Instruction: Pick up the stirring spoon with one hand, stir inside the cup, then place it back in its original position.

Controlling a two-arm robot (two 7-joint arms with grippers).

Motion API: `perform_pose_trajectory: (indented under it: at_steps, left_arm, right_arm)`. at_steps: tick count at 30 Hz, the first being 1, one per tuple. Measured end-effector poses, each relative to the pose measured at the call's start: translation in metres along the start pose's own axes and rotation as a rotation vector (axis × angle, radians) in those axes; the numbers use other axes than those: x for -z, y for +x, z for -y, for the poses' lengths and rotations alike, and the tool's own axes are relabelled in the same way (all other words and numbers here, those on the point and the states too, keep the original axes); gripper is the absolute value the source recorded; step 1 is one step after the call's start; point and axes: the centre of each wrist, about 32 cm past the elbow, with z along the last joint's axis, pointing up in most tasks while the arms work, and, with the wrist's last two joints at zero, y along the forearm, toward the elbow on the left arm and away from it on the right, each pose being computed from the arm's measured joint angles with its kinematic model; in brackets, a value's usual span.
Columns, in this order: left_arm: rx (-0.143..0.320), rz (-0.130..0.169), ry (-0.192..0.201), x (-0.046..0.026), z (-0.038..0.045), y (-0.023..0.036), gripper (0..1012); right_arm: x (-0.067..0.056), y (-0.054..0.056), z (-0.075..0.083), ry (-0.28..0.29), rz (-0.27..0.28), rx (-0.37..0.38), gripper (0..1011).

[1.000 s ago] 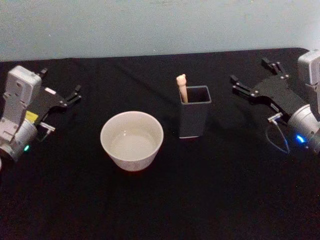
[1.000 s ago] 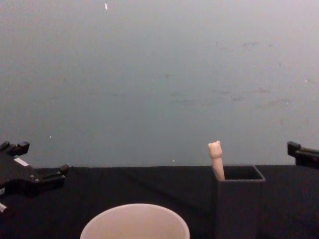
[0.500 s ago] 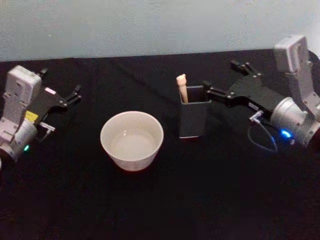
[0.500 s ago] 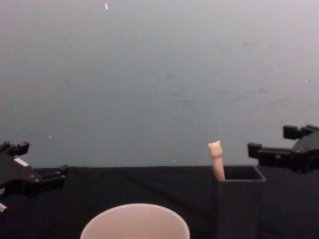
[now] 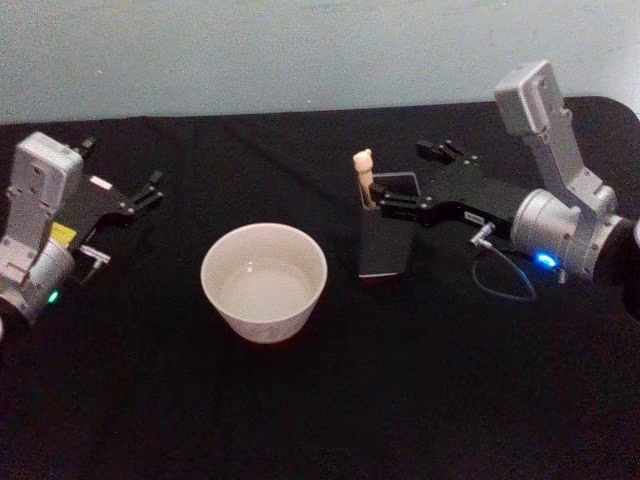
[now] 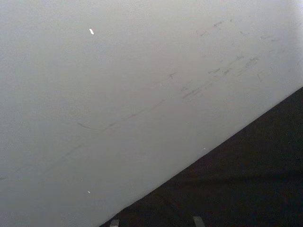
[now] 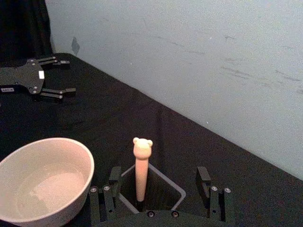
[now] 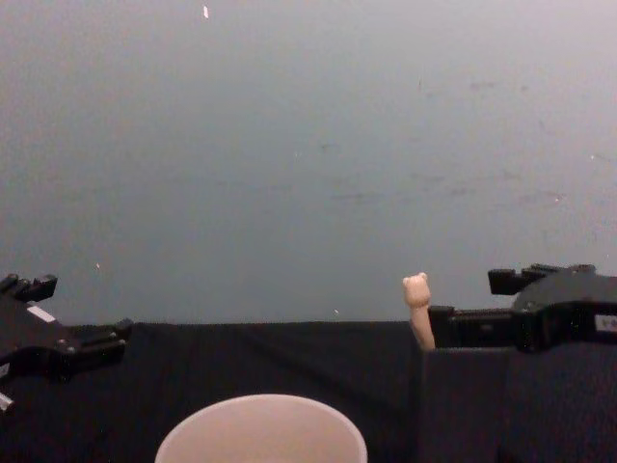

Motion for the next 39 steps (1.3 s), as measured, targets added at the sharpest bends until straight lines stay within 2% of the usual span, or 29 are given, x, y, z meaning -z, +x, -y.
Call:
perform_pose_trajectory:
  at_steps: [19, 39]
  left_arm:
    - [0.0, 0.0, 0.0, 0.0, 0.0, 0.0, 1001]
    - [0.0, 0.0, 0.0, 0.0, 0.0, 0.0, 1001]
  right_arm:
    - [-0.011, 0.008, -0.031, -0.045, -0.044, -0.032, 1002]
    - [-0.012, 0.01, -0.044, -0.05, -0.065, -0.041, 1002]
